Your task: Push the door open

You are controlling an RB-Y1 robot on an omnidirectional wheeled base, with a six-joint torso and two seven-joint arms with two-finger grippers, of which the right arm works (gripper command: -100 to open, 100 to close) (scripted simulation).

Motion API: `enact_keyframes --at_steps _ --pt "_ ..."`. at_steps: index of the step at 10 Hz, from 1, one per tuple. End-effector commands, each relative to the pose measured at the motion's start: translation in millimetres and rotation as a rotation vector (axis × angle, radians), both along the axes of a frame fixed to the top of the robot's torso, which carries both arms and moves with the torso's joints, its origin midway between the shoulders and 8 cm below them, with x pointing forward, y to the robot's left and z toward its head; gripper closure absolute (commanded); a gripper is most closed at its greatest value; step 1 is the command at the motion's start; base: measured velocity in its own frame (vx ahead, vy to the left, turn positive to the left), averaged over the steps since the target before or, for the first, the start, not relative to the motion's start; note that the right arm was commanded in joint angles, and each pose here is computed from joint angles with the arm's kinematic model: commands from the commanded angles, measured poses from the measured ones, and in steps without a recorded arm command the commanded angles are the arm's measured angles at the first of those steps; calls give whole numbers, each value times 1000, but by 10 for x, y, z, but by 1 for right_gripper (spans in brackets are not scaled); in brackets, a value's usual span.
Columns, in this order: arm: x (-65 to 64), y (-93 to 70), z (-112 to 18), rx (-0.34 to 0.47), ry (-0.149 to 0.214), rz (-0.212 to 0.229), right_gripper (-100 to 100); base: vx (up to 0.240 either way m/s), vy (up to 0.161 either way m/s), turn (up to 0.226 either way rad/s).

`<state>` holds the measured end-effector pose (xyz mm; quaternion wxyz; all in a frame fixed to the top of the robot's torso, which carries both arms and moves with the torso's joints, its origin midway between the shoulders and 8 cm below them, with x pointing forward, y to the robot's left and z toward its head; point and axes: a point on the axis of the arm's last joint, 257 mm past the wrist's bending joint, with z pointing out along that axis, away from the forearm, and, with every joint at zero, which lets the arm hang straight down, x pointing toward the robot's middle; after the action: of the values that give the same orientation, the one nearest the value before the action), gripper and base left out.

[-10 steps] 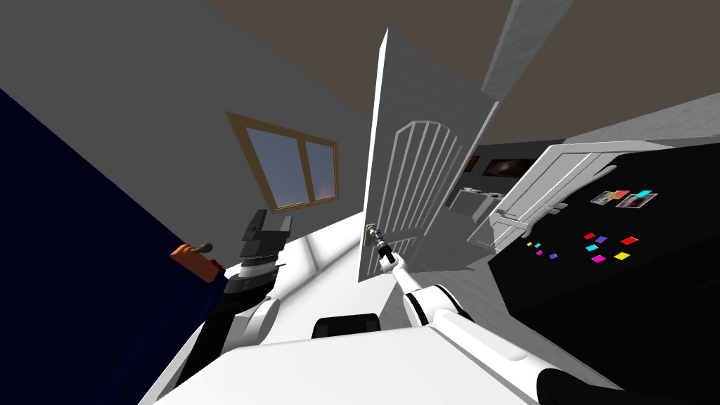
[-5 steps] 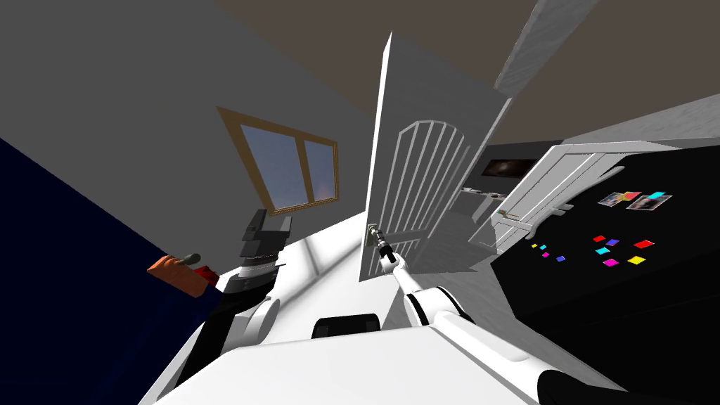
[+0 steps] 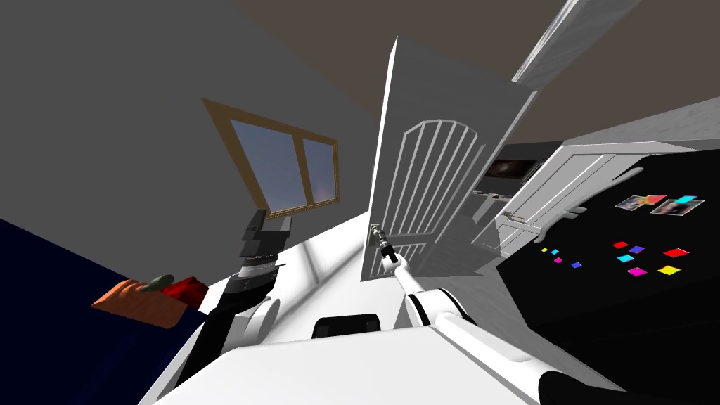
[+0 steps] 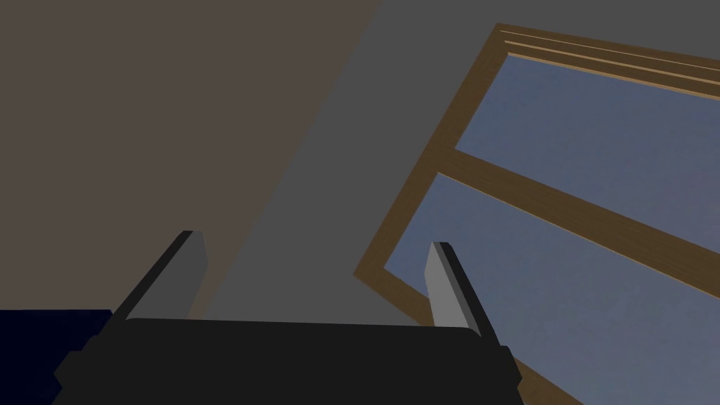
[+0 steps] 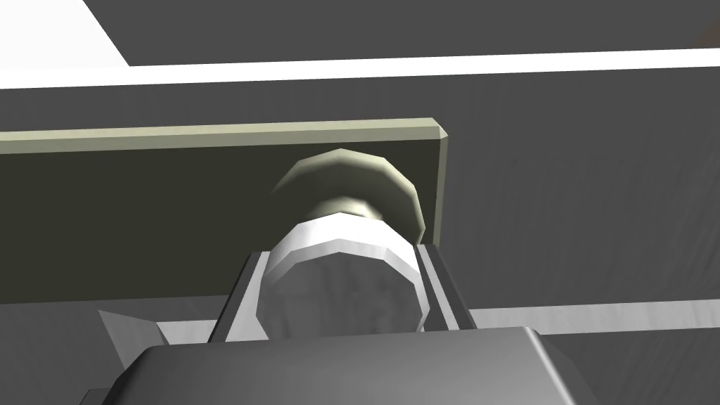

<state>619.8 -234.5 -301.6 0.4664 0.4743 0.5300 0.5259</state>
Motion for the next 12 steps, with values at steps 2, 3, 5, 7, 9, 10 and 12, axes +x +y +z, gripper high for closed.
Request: enact_keyframes --at_steps 2,3,5,7,9,10,12 --pt "17 -231 53 -5 -13 -43 100 201 102 -50" --pt "14 -301 53 -5 -13 -56 100 191 92 -58" --pt "8 -409 52 -5 -13 -78 100 141 89 -47" --pt "2 -482 52 -5 -13 -93 100 170 121 -70" --pt "-8 -596 52 -5 -13 -116 100 132 72 -40" --pt "-20 -709 52 -5 -13 -139 100 165 123 -103" --pt "-33 -822 52 -5 -13 -161 100 172 114 -65"
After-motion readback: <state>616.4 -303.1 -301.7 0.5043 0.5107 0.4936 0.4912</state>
